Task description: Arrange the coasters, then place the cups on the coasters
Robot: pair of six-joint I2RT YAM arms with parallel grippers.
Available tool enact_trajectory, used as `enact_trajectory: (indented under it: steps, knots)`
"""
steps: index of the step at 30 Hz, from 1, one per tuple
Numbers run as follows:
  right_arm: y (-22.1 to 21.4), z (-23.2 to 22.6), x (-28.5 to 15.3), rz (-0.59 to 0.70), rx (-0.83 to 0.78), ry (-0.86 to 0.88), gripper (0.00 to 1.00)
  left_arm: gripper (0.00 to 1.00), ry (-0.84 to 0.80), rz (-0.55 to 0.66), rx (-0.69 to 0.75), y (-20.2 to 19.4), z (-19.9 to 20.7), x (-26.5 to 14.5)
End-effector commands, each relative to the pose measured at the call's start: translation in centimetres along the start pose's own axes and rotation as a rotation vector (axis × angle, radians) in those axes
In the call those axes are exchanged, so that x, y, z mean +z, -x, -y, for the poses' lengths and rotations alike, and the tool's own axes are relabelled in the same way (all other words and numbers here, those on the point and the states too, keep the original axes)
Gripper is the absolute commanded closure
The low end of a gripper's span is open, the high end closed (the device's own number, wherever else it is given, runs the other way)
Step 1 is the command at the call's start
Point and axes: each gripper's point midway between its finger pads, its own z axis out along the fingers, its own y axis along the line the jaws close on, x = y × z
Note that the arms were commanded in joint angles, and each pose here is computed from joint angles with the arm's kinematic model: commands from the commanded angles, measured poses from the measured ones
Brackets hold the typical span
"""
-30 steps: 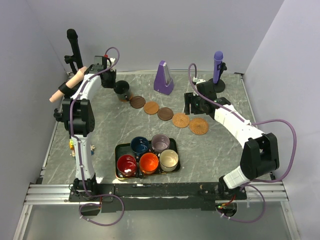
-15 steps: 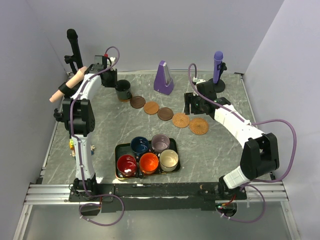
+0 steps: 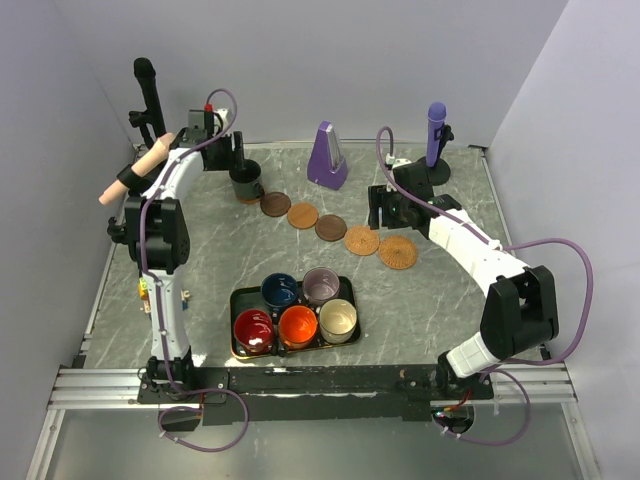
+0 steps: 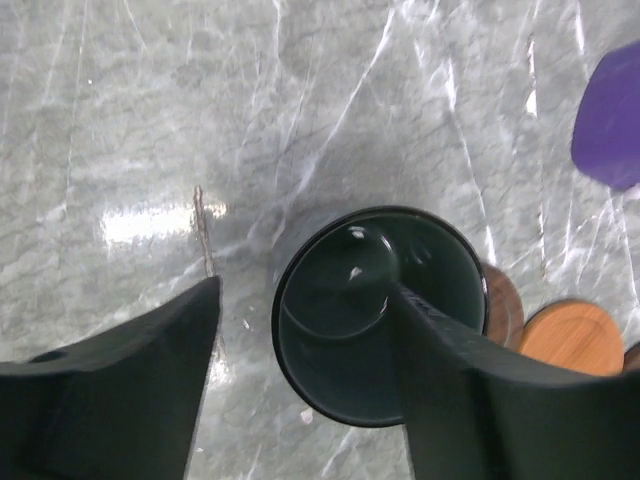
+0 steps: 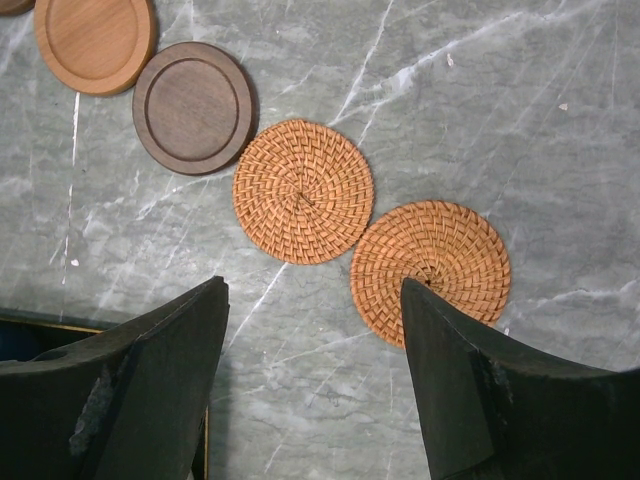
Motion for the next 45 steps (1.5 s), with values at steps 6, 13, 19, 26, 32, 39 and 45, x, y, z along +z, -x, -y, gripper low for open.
enact_trajectory:
  steps: [6,13,19,26,32,39,45]
  knots:
    - [0.8,-0.8,-0.9,0.043,-0.001,0.029,0.23,0.11,-0.051,0.187,-0.085,4.3,3.9,-5.2]
    - [0.4,-1.0,-0.7,0.042,0.007,0.041,0.23,0.06,0.049,0.169,-0.091,2.4,6.6,-5.6]
    - [0.2,-1.0,-0.8,0.044,0.01,0.043,0.22,0.05,0.142,0.132,-0.036,0.7,8.0,-4.4]
    - [0.1,-0.9,-0.8,0.048,0.013,0.038,0.22,0.08,0.298,0.097,-0.014,-0.7,6.9,-4.5]
    - [0.3,-1.0,-0.6,0.05,0.011,0.044,0.22,0.27,0.343,0.09,-0.038,-2.1,7.0,-4.7]
    - [0.3,-1.1,-0.4,0.046,0.01,0.048,0.22,0.34,0.366,0.067,-0.062,-3.3,7.1,-4.1]
    - [0.3,-1.1,-0.4,0.046,0.011,0.048,0.22,0.38,0.385,0.052,-0.051,-4.0,6.8,-3.5]
